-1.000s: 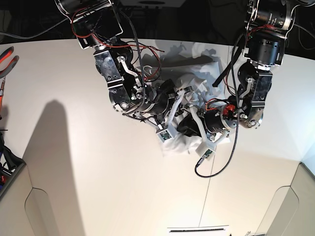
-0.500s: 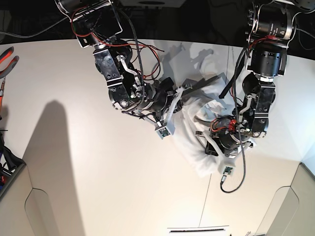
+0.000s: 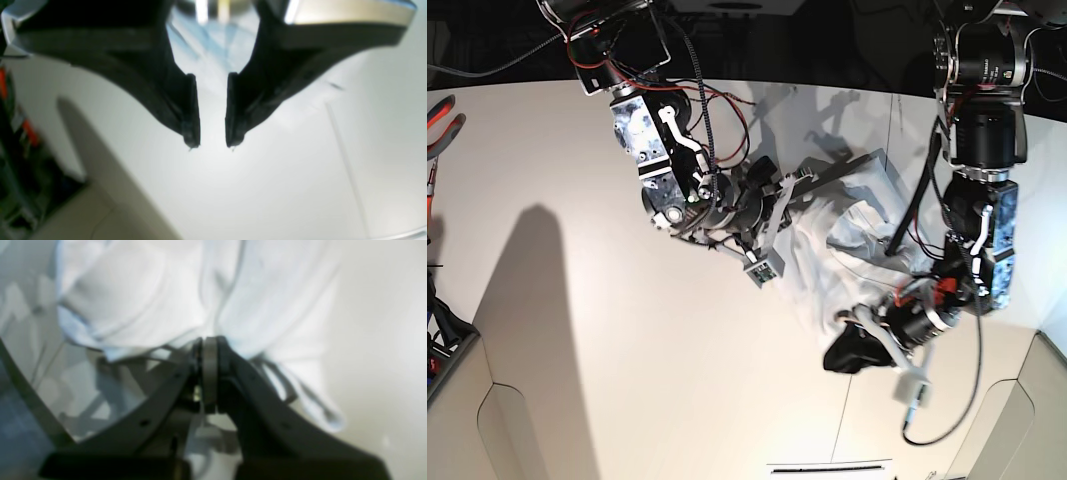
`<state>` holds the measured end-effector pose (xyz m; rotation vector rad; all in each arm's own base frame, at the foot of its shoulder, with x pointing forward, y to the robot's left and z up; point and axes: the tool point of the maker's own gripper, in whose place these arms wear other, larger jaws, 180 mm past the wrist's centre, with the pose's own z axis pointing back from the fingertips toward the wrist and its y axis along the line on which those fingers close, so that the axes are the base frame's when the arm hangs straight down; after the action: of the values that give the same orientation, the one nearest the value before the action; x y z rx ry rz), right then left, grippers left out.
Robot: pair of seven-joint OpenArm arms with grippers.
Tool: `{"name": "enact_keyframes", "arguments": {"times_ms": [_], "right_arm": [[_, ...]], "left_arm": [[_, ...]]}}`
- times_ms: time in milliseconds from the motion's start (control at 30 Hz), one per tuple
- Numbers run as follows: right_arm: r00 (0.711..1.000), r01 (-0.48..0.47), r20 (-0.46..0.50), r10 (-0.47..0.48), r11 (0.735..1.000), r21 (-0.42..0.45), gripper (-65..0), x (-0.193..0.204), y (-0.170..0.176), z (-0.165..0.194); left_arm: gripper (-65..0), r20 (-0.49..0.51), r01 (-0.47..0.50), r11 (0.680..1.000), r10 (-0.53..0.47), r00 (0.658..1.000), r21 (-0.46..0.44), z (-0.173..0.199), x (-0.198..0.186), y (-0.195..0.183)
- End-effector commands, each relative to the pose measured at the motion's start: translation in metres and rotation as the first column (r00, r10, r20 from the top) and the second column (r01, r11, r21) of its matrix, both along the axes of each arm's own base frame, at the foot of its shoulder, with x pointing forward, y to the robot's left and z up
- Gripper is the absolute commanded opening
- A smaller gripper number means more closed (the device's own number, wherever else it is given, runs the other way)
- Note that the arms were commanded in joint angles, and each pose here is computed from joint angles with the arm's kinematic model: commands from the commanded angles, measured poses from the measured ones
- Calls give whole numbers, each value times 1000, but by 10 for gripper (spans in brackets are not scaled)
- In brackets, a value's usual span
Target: Layout the t-shirt on the table in an organized manner, then fold the t-shirt properly
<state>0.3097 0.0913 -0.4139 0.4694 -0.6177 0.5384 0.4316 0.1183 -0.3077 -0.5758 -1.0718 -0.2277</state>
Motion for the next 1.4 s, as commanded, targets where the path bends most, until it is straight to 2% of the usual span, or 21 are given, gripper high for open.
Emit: {"name": "enact_keyframes", "arguments": {"times_ms": [0, 67, 167, 267, 367, 433, 533, 633, 700, 800, 900, 967, 1033, 1100, 1167, 1200, 1267, 1367], "right_arm": [[997, -8, 82, 5, 999, 40, -650, 18, 8, 29], [987, -40, 158, 34, 999, 30, -635, 31, 6, 52], [958, -91, 275, 82, 996, 23, -505, 57, 8, 90], [909, -186, 379, 174, 983, -5, -495, 80, 18, 124], [864, -284, 411, 292, 955, -82, -496, 97, 30, 137], [844, -329, 401, 355, 935, -136, -497, 108, 40, 132], [813, -387, 362, 456, 888, -250, -536, 117, 50, 103], [804, -426, 310, 508, 855, -296, -605, 113, 53, 65], [797, -452, 290, 530, 842, -296, -650, 104, 56, 44], [774, -479, 308, 552, 830, -285, -650, 91, 61, 27], [780, -471, 295, 552, 828, -304, -650, 80, 56, 9], [805, -440, 272, 528, 838, -322, -650, 73, 44, -10], [855, -361, 239, 461, 859, -363, -650, 71, 21, -33], [927, -219, 188, 324, 875, -431, -650, 71, -17, -62], [975, -84, 141, 173, 871, -484, -650, 67, -56, -85], [987, -17, 129, 95, 861, -508, -650, 66, -75, -93], [991, 119, 118, -66, 839, -530, -650, 64, -108, -102], [952, 300, 104, -289, 807, -509, -650, 67, -147, -105]], "left_arm": [[-485, 80, -15, 1000, 17, 997, -23, 32, 10, 9], [-485, 92, -53, 998, 57, 994, -42, 43, 11, 27], [-485, 89, -102, 992, 108, 990, -73, 49, 8, 54], [-485, 80, -142, 987, 148, 986, -73, 46, 1, 75], [-485, 66, -176, 981, 181, 981, -81, 39, -6, 89], [-485, 58, -194, 976, 200, 978, -99, 36, -10, 94], [-485, 48, -217, 970, 223, 974, -106, 32, -15, 102], [-485, 52, -240, 964, 247, 968, -114, 34, -16, 111], [-485, 57, -254, 960, 262, 963, -119, 36, -16, 116], [-485, 56, -259, 958, 267, 962, -121, 36, -17, 118], [-485, 57, -259, 958, 267, 962, -120, 36, -16, 118], [-485, 57, -259, 958, 267, 962, -120, 36, -16, 118], [-485, 56, -259, 959, 267, 962, -119, 36, -17, 118], [-485, 56, -259, 959, 267, 962, -119, 36, -17, 118], [-485, 56, -258, 958, 267, 962, -120, 36, -17, 118], [-485, 56, -259, 958, 267, 962, -120, 36, -17, 118], [-485, 57, -259, 958, 267, 962, -121, 36, -16, 118], [-485, 58, -256, 957, 266, 962, -132, 37, -16, 116]]}}
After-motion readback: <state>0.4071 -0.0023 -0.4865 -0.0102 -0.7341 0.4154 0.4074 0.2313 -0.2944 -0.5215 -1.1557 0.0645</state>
